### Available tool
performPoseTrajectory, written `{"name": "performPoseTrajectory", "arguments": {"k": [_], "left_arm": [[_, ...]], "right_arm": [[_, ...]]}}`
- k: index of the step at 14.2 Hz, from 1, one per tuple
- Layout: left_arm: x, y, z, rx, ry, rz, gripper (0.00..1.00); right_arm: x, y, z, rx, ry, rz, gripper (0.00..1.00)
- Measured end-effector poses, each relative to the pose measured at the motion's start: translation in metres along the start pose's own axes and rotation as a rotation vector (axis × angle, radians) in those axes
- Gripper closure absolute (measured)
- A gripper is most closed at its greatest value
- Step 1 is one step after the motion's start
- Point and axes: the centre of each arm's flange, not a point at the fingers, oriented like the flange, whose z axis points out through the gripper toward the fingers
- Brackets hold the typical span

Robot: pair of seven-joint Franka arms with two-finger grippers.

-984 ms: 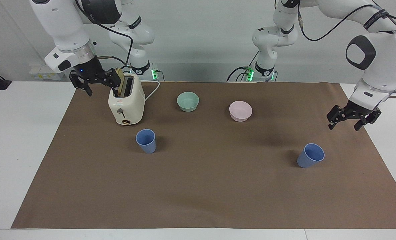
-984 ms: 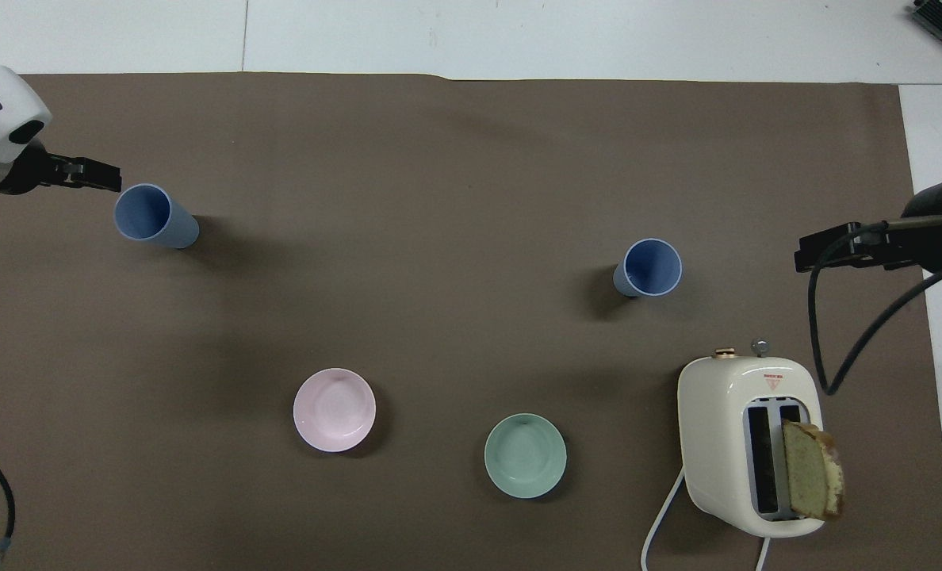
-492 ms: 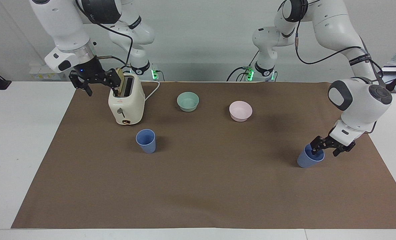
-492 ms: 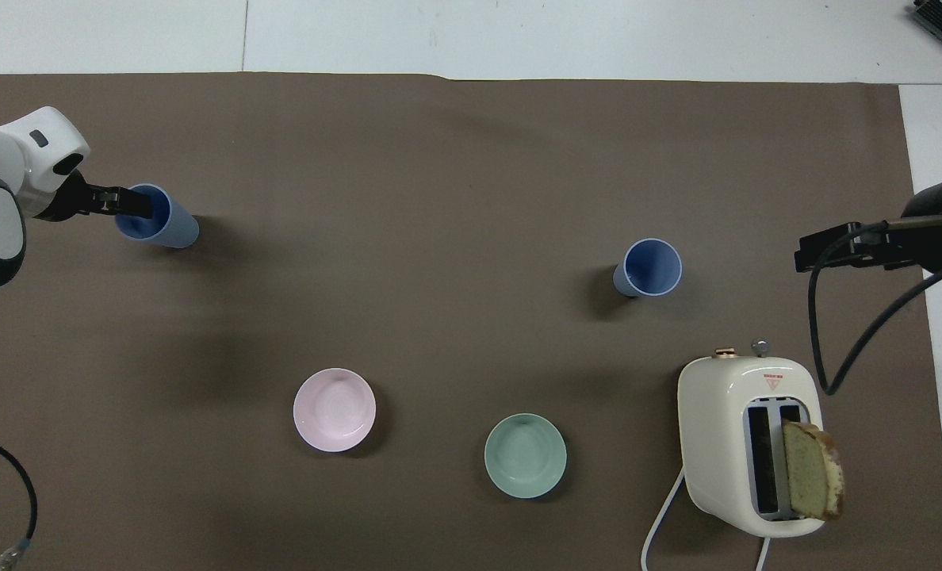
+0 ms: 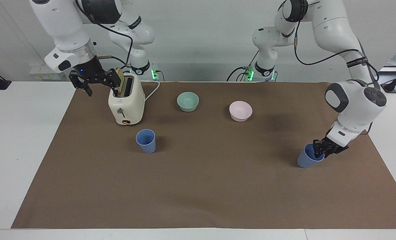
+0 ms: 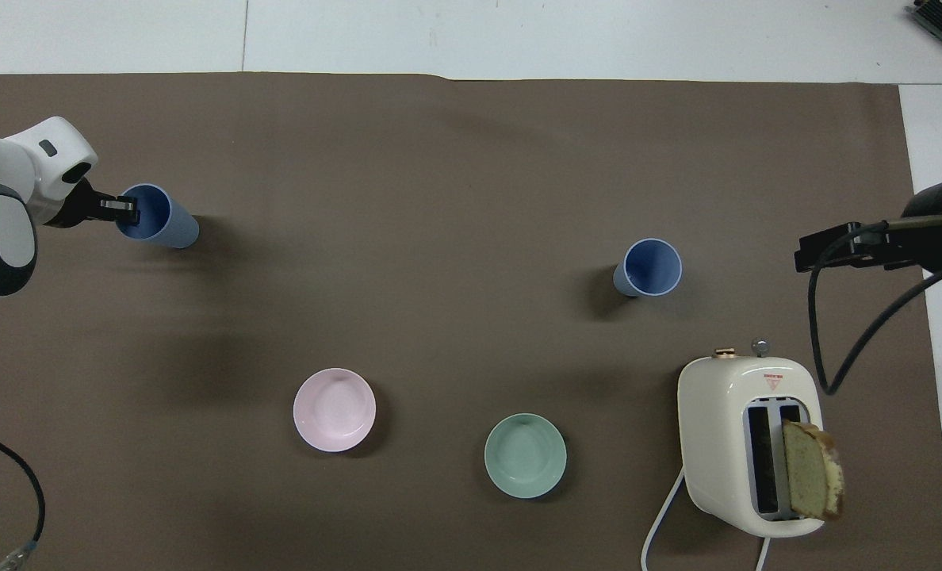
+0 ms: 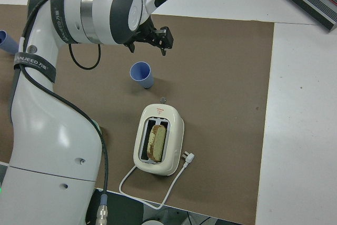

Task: Stack blue cups with both arms
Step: 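Grasp the blue cup with the left gripper and slide it inward, then release the blue cup near the center and withdraw the left gripper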

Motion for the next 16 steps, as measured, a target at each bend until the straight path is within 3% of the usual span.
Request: {"name": "performPoseTrajectory", "arguments": {"k": [1, 5, 10, 16], "left_arm": [[0.001, 0.003, -0.002, -0.004, 0.005, 0.002, 0.95], [0.005, 0.030, -0.019, -0.016, 0.021, 0.030, 0.95], [0.004, 0.180, -0.023, -0.051, -0.003, -0.012, 0.95], [-0.044, 0.337, -0.020, -0.076, -0.038, -0.042, 0.95]], "right_arm": [[0.000, 0.000, 0.000, 0.000, 0.000, 0.000, 0.00], [0.000, 0.000, 0.000, 0.000, 0.000, 0.000, 0.00], [0.000, 0.000, 0.000, 0.000, 0.000, 0.000, 0.00], [0.000, 0.000, 0.000, 0.000, 0.000, 0.000, 0.00]]}}
